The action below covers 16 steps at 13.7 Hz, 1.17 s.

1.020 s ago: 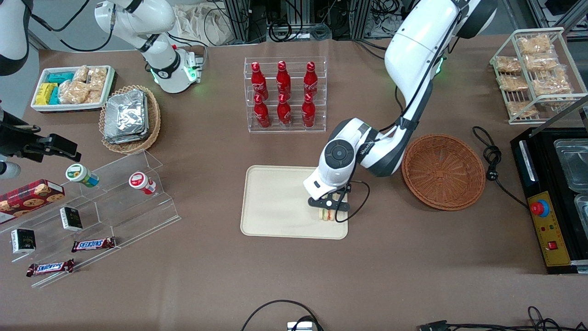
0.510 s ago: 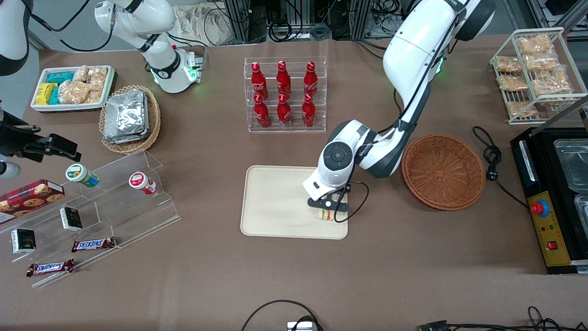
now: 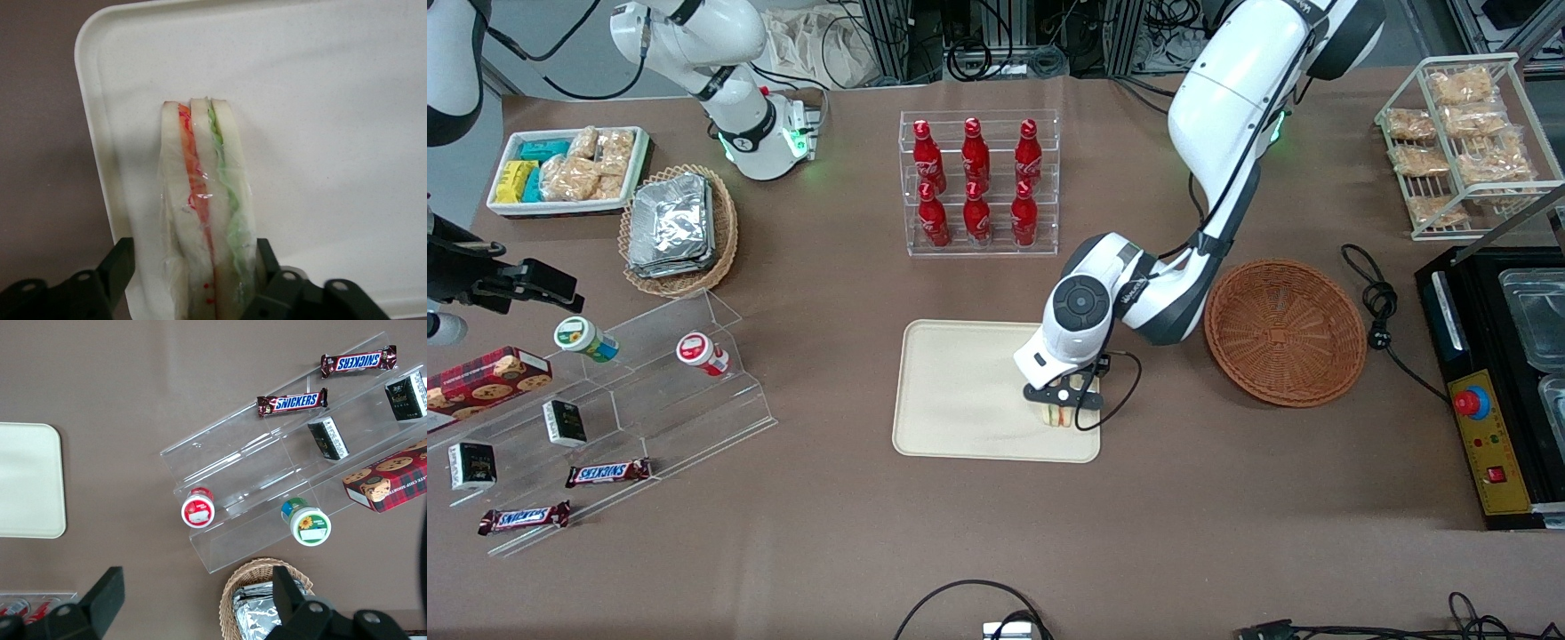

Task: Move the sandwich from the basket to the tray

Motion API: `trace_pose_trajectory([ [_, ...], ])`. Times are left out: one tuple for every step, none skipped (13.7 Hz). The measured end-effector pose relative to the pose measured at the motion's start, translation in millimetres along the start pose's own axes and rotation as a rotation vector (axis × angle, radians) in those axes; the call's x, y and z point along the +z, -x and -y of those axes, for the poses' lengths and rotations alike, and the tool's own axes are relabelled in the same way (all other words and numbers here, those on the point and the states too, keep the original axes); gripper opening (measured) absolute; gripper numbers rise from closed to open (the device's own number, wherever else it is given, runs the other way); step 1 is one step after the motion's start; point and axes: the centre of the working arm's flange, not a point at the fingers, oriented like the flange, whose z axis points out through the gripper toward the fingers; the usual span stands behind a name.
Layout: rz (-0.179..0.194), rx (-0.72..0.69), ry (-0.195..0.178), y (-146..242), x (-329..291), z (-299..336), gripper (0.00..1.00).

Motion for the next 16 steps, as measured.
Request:
trace_pose_trajectory([
  [-0.004,-0.014,0.001,-1,-2,0,0.96],
  [-0.010,-0.027,0.004,-3,-5,0,1.00],
  [-0.021,-0.045,0.008,-7,-10,0,1.00],
  [-0.035,-0.067,0.014,-11,-17,0,1.00],
  [-0.050,-0.095,0.022,-16,-25,0,1.00],
  [-0.062,-0.126,0.025,-21,-35,2,1.00],
  [-0.066,-0.158,0.019,-26,-46,7,1.00],
  [-0.064,-0.187,0.005,-32,-60,16,1.00],
  [-0.060,-0.214,-0.015,-37,-77,28,1.00],
  [-0.060,-0.238,-0.032,-42,-97,43,1.00],
  [-0.064,-0.263,-0.047,-45,-119,59,1.00],
  [-0.075,-0.290,-0.057,-47,-140,76,1.00],
  [-0.087,-0.318,-0.066,-49,-161,94,1.00],
  [-0.099,-0.347,-0.075,-50,-178,113,1.00],
  [-0.106,-0.375,-0.085,-50,-193,130,1.00],
  [-0.109,-0.403,-0.096,-50,-206,148,1.00],
])
